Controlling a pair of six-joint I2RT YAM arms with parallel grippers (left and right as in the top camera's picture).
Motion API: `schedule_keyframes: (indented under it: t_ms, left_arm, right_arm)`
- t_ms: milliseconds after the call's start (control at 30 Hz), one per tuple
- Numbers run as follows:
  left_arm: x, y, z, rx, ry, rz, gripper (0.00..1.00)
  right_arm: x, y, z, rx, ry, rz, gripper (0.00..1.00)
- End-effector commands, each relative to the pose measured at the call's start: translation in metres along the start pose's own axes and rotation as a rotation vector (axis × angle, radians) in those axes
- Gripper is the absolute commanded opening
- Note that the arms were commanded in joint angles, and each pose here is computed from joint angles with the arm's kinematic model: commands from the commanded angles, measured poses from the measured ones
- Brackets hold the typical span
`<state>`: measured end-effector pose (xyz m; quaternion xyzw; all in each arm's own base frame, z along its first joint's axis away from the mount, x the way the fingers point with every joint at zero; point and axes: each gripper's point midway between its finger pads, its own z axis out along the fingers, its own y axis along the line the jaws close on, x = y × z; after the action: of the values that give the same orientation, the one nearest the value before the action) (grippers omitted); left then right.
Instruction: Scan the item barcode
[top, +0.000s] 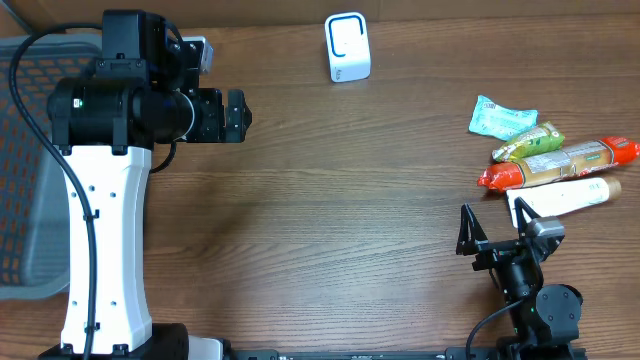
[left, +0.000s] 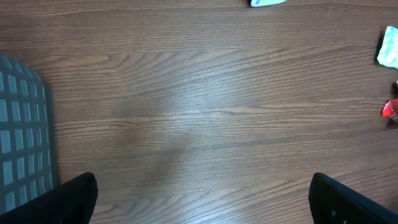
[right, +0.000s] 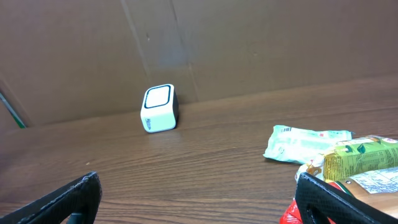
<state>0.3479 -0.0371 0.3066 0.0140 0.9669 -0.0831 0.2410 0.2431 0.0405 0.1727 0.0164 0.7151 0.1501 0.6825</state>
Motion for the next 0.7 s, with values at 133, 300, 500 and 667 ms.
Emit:
schedule_keyframes:
  t_ms: [133, 300, 500, 667]
  left_arm:
    - [-0.002, -0.001, -0.001, 0.001, -0.006, 0.025, 0.99]
    - [-0.002, -0.001, -0.001, 0.001, -0.006, 0.025, 1.0]
    - [-0.002, -0.001, -0.001, 0.001, -0.007, 0.025, 1.0]
    - [0.001, -0.003, -0.021, 0.0, -0.057, 0.034, 0.99]
  right_arm:
    - [0.002, 0.002, 0.0, -0.012, -0.002, -0.02, 1.0]
    - [0.002, 0.002, 0.0, -0.012, -0.002, -0.02, 1.0]
    - [0.002, 0.002, 0.0, -0.012, -0.002, -0.02, 1.0]
    - [0.002, 0.002, 0.0, -0.012, -0.002, -0.02, 1.0]
